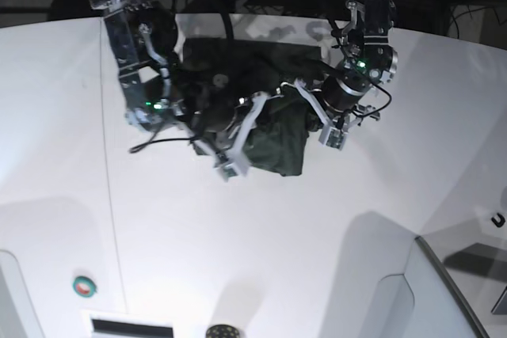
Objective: Layout the t-shirt on the table in an organized manner, then fold the t-shirt properly
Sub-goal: 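Lift the shirt end with the right gripper and fold it over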
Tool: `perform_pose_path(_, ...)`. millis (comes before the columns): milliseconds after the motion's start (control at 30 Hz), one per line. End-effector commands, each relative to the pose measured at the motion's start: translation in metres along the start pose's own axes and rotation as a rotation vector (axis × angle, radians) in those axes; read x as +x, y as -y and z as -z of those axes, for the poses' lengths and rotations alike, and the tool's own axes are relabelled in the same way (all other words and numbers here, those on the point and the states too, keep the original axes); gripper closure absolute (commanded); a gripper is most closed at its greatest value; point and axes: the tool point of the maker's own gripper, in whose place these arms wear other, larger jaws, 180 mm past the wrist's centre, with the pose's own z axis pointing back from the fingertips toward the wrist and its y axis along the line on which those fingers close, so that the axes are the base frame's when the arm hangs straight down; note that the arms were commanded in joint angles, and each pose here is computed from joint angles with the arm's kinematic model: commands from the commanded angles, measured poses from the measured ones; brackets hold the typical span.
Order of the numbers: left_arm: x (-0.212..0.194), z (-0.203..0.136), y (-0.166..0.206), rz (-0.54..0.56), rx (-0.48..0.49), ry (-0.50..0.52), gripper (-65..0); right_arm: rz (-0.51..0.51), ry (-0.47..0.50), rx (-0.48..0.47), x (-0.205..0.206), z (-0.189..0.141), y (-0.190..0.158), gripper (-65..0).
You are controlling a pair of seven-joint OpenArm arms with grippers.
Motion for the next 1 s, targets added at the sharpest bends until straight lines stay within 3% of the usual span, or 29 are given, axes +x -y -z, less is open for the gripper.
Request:
perform_pose_path(0,0.017,-0.004,-0.004,0.011,0.005,0.055,0.0,-0.006,0.035,0.032,0.011,0.005,-0.013,-0.6)
perform_pose_path(267,0.002,-0.023,-0.026,0.076,0.042,0.026,0.0,-0.015,0.042,-0.001,0.015,0.033,-0.023,-0.6)
perform_pose_path(533,-0.021,-0.024,-0.036,0.034,0.064,-0.025,0.0,-0.056,0.032,-0.01,0.018,0.053,-0.023,-0.6)
perform_pose_path(833,-0.034,-0.023,-0.033,0.022,0.054,-0.052,0.0,-0.063,0.045,-0.004,0.022,0.053,-0.026,-2.0)
perform_pose_path(967,-0.033,-0.025,-0.032,0.023,0.056,-0.049,0.0,-0.067,0.045,0.008,0.023,0.054,-0.032,-13.1)
